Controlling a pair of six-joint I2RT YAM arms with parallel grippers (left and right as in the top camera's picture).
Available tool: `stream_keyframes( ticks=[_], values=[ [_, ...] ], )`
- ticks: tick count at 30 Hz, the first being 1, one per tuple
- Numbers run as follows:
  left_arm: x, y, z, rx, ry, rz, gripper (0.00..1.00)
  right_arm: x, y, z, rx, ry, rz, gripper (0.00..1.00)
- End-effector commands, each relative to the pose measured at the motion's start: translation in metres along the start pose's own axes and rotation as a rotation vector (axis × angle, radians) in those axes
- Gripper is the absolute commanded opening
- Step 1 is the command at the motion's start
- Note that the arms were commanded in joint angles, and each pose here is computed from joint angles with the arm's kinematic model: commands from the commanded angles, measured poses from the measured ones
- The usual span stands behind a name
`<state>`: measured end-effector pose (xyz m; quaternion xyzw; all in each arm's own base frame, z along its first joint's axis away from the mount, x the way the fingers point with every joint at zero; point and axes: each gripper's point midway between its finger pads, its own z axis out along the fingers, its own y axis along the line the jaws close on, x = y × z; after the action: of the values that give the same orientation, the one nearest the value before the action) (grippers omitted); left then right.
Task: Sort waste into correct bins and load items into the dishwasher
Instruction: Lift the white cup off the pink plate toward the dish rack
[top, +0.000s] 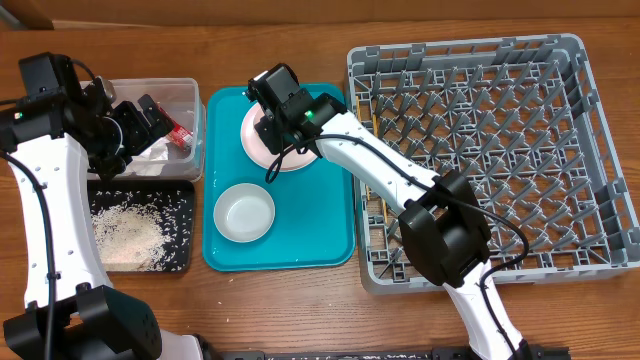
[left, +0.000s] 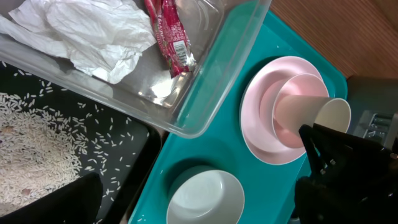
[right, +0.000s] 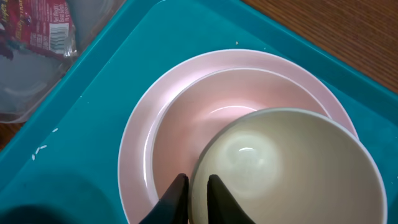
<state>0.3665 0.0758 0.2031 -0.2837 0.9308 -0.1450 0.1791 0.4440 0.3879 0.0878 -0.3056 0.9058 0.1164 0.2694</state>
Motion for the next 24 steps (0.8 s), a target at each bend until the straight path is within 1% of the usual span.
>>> stream_keyframes(
  ticks=[1,5,8,11,14,19,21,22,24],
  values=[
    [-0.003,-0.005,-0.012,0.008,-0.036,0.035,1.00,0.001,-0.001,0.000,0.015,0.002,-0.008,0.10],
    [-0.003,-0.005,-0.012,0.008,-0.035,0.034,1.00,0.001,-0.001,0.000,0.015,0.001,-0.008,0.04],
    [-0.003,-0.005,-0.012,0.008,-0.036,0.035,1.00,-0.004,-0.001,-0.003,0.013,-0.012,-0.008,0.04],
    [-0.003,-0.005,-0.012,0.008,-0.036,0.035,1.00,-0.018,0.000,-0.015,0.011,-0.041,-0.008,0.04],
    [-0.003,-0.005,-0.012,0.008,-0.036,0.035,1.00,-0.042,0.002,-0.041,0.007,-0.106,-0.008,0.04],
    [-0.003,-0.005,-0.012,0.008,-0.036,0.035,1.00,-0.088,0.002,-0.110,0.001,-0.260,-0.003,0.04],
    [-0.003,-0.005,-0.012,0.008,-0.035,0.034,1.00,-0.098,-0.003,-0.139,0.001,-0.308,0.009,0.04],
    [-0.003,-0.005,-0.012,0.008,-0.035,0.034,1.00,-0.103,-0.006,-0.163,-0.011,-0.337,0.018,0.04],
    [-0.003,-0.005,-0.012,0.008,-0.036,0.035,1.00,-0.106,-0.012,-0.191,-0.048,-0.362,0.027,0.04]
  ],
)
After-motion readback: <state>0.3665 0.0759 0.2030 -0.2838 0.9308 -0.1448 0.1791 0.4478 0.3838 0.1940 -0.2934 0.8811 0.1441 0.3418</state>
